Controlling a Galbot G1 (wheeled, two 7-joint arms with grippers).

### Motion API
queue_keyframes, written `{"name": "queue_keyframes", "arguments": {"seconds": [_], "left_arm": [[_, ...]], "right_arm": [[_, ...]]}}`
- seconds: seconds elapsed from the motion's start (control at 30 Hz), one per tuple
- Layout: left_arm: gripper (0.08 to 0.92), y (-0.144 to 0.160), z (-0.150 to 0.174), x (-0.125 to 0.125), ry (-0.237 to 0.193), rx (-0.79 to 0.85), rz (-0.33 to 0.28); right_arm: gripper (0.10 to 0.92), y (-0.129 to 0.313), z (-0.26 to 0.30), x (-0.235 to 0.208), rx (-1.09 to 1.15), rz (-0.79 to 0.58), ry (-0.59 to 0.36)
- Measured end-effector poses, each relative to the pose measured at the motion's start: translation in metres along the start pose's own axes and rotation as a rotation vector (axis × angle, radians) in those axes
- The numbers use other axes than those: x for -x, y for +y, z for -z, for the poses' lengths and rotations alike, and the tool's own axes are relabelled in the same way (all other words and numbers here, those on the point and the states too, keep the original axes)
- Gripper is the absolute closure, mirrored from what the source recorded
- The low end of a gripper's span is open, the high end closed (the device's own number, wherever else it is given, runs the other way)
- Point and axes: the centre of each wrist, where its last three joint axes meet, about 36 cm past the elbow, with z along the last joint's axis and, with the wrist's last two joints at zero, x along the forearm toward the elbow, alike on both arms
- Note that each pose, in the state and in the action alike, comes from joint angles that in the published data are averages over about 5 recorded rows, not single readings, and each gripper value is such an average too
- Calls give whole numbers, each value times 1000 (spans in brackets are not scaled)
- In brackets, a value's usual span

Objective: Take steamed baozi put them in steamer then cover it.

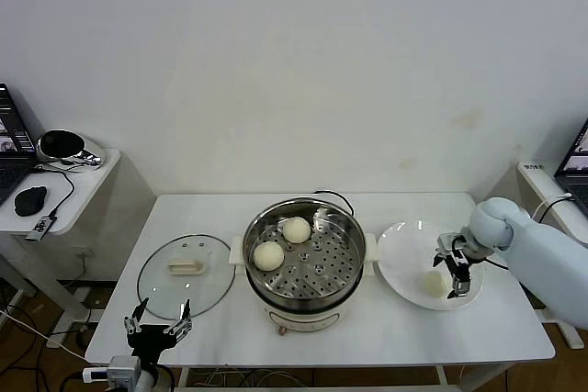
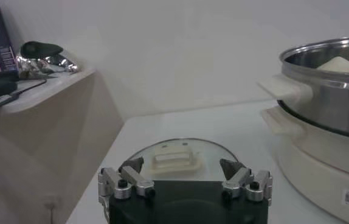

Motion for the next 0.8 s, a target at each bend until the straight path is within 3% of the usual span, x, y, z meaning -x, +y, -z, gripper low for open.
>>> {"name": "queue_keyframes", "arguments": {"seconds": [0.57, 0.8], "left_arm": [[177, -1, -4, 2, 11, -4, -2], [177, -1, -5, 2, 13, -4, -3]], "right_arm": [[212, 0, -3, 11, 9, -12, 20], [357, 1, -4, 14, 19, -12, 18]]}}
